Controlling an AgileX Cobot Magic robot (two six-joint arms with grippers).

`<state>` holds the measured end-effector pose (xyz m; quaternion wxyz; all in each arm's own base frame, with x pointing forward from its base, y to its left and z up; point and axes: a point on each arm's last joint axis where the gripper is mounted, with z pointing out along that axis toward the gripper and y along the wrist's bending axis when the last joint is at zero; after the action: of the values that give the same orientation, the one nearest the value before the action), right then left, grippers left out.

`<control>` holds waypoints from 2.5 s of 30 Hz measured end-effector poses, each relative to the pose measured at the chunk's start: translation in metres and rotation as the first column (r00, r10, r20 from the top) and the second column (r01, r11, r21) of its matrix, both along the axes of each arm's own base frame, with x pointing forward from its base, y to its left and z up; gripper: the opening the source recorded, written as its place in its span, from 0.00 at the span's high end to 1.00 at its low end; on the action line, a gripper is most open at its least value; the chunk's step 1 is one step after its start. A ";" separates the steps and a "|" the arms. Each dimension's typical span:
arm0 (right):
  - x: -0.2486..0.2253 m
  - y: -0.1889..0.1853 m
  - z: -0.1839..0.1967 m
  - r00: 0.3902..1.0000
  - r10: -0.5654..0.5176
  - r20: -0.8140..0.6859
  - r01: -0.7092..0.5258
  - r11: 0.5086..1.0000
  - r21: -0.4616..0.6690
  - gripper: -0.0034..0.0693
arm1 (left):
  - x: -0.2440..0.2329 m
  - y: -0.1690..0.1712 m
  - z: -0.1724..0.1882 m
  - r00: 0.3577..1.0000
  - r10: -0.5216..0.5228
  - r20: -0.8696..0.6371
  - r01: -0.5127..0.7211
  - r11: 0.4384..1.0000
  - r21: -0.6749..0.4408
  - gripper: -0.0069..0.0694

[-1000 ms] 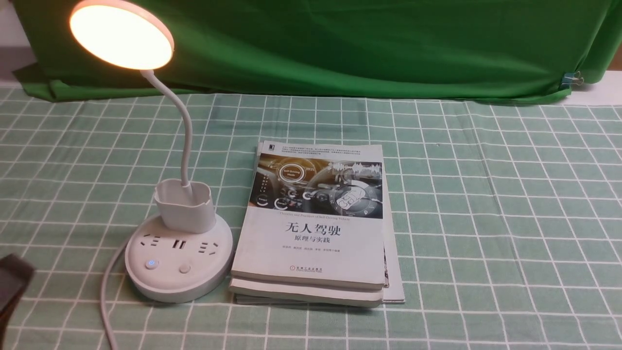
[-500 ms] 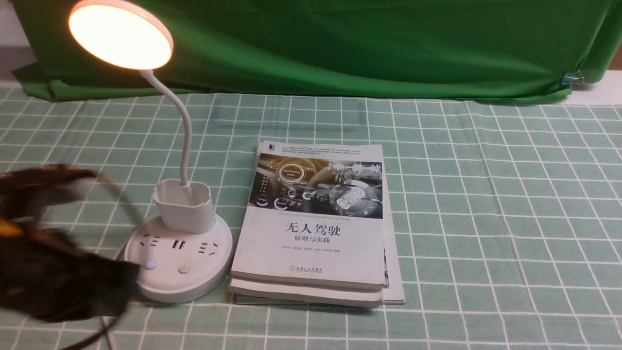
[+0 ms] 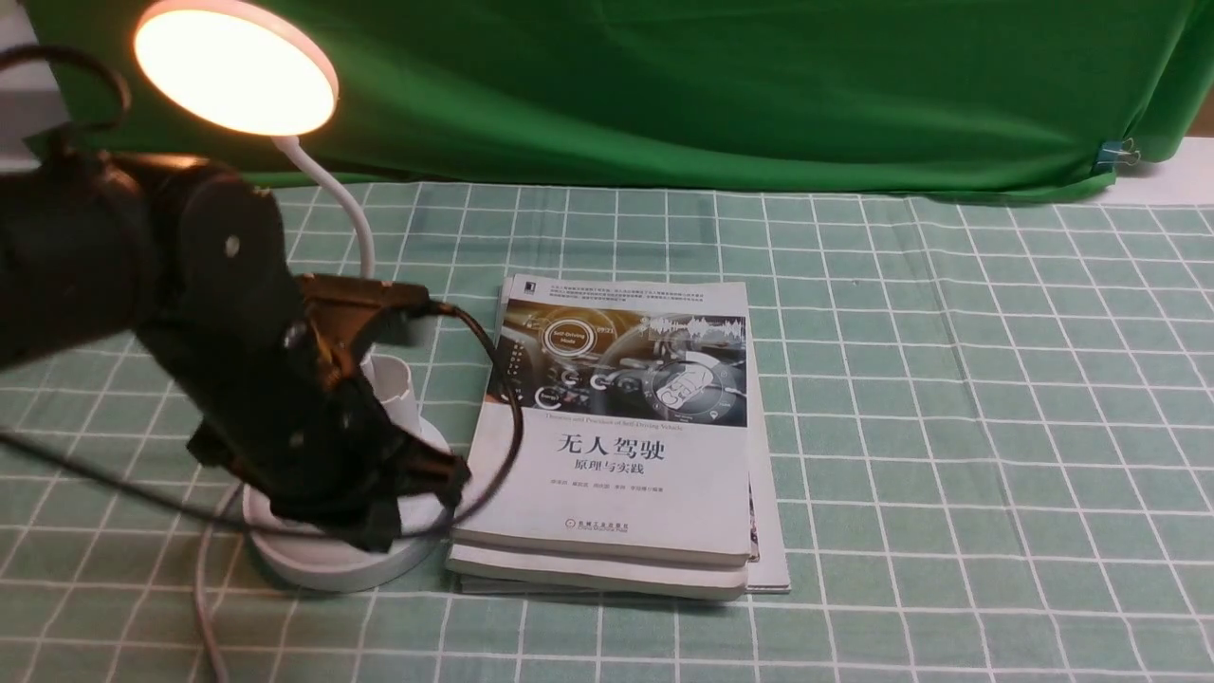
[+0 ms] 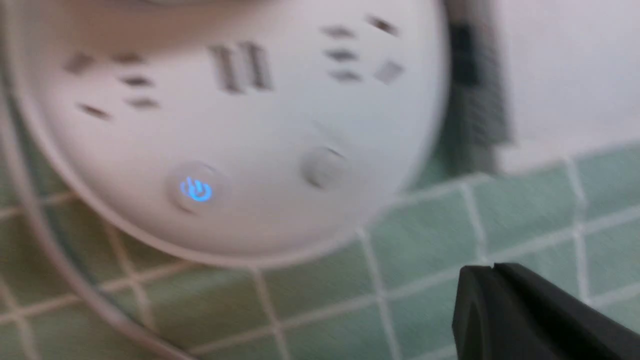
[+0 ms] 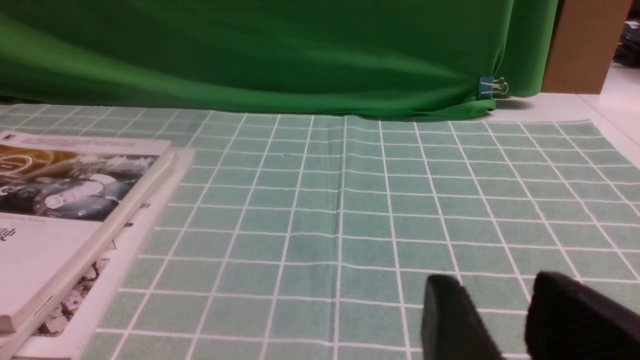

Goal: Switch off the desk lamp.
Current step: Use the left arm to press the button switch on the lamp holder

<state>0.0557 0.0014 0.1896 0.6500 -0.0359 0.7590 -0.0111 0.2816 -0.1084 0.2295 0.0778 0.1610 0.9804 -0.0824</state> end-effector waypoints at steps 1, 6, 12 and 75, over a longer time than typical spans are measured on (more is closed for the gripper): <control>0.000 0.000 0.000 1.000 0.000 0.000 0.000 1.000 0.000 0.62 | 0.005 0.003 -0.001 1.000 0.011 -0.003 -0.011 1.000 0.006 0.91; 0.000 0.000 0.000 1.000 0.000 0.000 0.000 1.000 0.000 0.62 | 0.017 0.009 -0.005 1.000 0.019 0.000 -0.019 0.999 0.039 0.91; 0.000 0.000 0.000 1.000 0.000 0.000 0.000 1.000 0.000 0.62 | 0.023 0.010 -0.014 1.000 0.008 0.009 -0.009 0.997 0.071 0.91; 0.000 0.000 0.000 1.000 0.000 0.000 0.000 1.000 0.001 0.62 | 0.030 0.009 -0.046 1.000 0.002 -0.006 -0.002 0.997 0.080 0.91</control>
<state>0.0557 0.0014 0.1896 0.6500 -0.0357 0.7590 -0.0107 0.3115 -0.0995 0.1832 0.0686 0.1628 0.9833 -0.0436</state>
